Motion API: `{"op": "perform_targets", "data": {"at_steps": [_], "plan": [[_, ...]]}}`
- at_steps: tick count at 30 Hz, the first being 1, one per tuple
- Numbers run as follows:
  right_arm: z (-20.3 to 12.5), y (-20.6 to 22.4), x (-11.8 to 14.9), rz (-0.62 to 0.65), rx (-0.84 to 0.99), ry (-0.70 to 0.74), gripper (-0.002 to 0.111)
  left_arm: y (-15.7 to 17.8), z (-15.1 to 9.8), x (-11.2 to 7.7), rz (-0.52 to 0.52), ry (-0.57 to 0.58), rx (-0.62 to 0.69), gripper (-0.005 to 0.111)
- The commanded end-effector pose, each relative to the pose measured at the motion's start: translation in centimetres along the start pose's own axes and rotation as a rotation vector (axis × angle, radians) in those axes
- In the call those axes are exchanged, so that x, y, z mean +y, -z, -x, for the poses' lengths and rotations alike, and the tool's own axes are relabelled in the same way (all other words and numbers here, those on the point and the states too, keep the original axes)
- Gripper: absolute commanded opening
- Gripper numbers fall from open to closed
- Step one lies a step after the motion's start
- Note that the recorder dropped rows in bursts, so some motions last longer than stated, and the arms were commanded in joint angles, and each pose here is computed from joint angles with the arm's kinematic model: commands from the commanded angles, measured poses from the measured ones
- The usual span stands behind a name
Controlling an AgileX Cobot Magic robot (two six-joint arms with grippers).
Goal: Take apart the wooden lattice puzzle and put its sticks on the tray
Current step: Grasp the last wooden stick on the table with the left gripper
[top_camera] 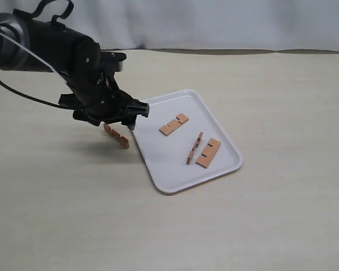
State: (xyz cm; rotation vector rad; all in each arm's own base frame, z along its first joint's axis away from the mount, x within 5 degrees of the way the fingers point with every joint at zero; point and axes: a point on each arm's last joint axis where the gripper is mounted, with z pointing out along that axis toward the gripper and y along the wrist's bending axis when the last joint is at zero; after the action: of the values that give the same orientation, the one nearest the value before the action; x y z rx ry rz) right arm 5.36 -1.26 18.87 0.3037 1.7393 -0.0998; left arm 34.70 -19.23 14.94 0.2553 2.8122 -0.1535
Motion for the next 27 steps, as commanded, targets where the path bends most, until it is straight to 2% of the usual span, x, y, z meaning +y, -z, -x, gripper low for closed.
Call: {"op": "perform_targets", "data": {"at_steps": [1, 6, 12, 19, 21, 22, 23, 25, 27], "plan": [[-0.1, 0.0, 0.0, -0.006, 0.001, -0.001, 0.006, -0.5, -0.4, 0.5, 0.001, 0.046, -0.034, 0.071], [-0.1, 0.0, 0.0, -0.006, 0.001, -0.001, 0.006, -2.1, -1.4, 0.8, 0.012, 0.064, -0.028, 0.071], [-0.1, 0.0, 0.0, -0.006, 0.001, -0.001, 0.006, -2.5, -1.3, 0.8, 0.003, 0.065, -0.044, 0.07], [-0.1, 0.0, 0.0, -0.006, 0.001, -0.001, 0.006, -4.0, -1.8, 0.9, 0.02, 0.052, -0.013, 0.035], [-0.1, 0.0, 0.0, -0.006, 0.001, -0.001, 0.006, -4.3, -2.0, 1.0, 0.032, 0.043, 0.005, 0.022], [-0.1, 0.0, 0.0, -0.006, 0.001, -0.001, 0.006, -4.3, -2.1, 1.2, 0.044, 0.026, 0.013, 0.007], [-0.1, 0.0, 0.0, -0.006, 0.001, -0.001, 0.006, -4.0, -2.0, 1.2, 0.051, 0.016, 0.012, -0.001], [-0.1, 0.0, 0.0, -0.006, 0.001, -0.001, 0.006, -2.2, -1.3, 1.1, 0.05, 0.001, -0.022, 0.0], [-0.1, 0.0, 0.0, -0.006, 0.001, -0.001, 0.006, 0.9, -0.2, 0.9, 0.031, -0.014, -0.093, 0.0]]}}
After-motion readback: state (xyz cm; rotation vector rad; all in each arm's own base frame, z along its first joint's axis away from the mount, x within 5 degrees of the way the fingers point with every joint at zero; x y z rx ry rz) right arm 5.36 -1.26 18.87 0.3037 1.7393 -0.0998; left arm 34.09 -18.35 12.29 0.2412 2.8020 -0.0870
